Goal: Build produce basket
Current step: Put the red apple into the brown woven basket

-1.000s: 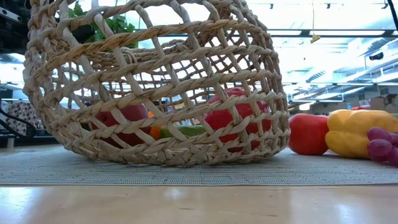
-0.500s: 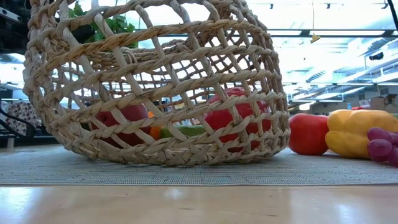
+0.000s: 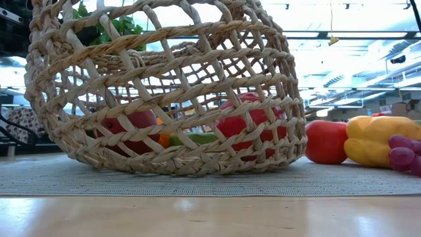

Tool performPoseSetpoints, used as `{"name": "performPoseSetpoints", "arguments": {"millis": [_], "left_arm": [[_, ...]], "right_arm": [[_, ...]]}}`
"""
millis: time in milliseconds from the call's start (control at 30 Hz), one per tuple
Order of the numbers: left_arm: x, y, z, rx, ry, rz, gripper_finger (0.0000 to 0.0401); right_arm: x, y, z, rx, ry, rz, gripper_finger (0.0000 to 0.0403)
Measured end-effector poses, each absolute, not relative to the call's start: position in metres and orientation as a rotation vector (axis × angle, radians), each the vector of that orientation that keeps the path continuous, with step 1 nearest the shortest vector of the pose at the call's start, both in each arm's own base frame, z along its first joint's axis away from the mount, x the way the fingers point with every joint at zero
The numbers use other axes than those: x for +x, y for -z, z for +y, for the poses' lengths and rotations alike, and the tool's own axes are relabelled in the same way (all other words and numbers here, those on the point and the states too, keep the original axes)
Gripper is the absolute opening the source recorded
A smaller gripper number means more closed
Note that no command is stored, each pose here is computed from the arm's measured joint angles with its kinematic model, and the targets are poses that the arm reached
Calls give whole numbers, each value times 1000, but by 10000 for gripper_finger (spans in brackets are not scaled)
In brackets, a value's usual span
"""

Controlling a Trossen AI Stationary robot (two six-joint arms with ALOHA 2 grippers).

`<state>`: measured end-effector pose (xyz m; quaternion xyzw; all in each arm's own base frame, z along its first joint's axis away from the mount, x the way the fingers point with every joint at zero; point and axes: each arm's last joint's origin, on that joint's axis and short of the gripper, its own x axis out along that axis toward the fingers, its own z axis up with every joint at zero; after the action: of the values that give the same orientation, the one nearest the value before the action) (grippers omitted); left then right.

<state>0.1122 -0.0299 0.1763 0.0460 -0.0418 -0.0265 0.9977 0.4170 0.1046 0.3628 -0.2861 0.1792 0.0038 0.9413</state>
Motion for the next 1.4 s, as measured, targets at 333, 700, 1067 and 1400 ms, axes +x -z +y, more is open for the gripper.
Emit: {"name": "performPoseSetpoints", "arguments": {"millis": [333,700,1067,1400], "left_arm": [[112,-176,-30,92,54,-83,30],[112,-176,-30,92,53,-84,36],[112,-176,-30,92,53,-84,30],[112,-176,-30,92,53,-83,31]], "right_arm": [[417,-363,104,-718,-36,366,327],[416,-362,109,-778,-55,366,327],[413,-356,108,-792,-48,443,327],[415,-344,108,-795,-31,435,327]]}}
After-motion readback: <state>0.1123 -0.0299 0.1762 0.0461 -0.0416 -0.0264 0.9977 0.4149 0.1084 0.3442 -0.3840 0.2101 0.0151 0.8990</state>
